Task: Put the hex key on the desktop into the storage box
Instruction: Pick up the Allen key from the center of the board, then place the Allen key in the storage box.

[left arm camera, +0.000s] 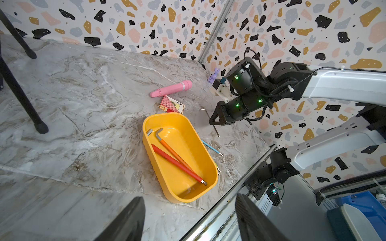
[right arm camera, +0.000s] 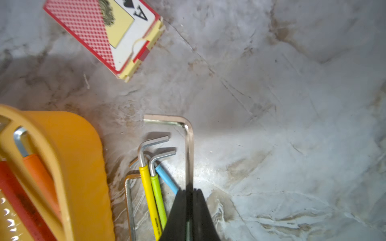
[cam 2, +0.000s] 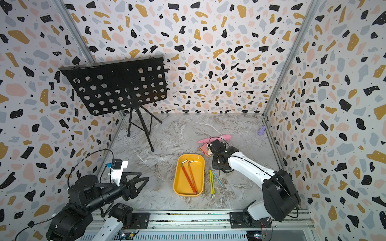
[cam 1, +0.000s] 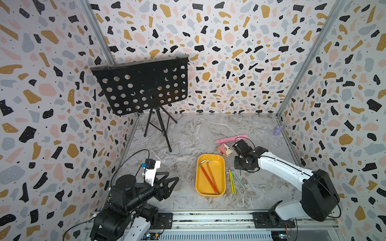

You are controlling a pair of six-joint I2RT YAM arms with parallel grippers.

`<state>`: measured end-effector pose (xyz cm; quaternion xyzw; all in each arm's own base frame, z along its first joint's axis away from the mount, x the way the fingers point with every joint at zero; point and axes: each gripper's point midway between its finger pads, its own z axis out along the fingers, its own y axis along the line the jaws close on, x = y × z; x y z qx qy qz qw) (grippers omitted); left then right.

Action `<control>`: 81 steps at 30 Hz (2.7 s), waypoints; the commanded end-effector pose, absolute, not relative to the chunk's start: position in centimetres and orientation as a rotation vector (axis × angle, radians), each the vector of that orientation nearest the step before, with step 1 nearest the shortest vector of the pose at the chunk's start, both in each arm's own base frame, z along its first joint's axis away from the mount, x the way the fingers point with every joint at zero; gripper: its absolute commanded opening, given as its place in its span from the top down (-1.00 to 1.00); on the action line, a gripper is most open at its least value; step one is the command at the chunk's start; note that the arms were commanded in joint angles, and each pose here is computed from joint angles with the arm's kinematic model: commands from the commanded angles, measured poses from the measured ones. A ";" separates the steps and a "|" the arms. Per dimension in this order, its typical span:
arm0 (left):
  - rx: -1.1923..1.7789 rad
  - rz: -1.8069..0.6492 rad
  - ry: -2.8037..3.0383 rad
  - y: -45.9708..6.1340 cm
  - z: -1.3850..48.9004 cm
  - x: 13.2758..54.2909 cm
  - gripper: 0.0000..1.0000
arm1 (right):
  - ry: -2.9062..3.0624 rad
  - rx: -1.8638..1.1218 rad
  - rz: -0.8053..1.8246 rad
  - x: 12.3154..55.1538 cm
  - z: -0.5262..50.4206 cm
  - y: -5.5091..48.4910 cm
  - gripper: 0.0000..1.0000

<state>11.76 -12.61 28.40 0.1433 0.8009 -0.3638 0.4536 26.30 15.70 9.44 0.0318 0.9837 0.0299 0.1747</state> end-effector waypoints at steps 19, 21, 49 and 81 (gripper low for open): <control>0.376 -0.902 1.929 -12.9 29.2 12.1 -0.44 | 2.891 -0.274 0.312 22.2 10.5 28.9 1.00; 0.378 -0.902 1.930 -12.9 29.2 12.1 -0.44 | 2.924 -0.269 0.296 22.1 9.5 29.0 1.00; 0.374 -0.900 1.931 -12.8 29.2 12.1 -0.45 | 3.037 -0.160 0.125 22.9 3.5 27.5 1.00; 0.376 -0.902 1.928 -12.9 29.2 12.1 -0.45 | 2.718 -0.095 0.215 21.6 14.8 19.8 0.48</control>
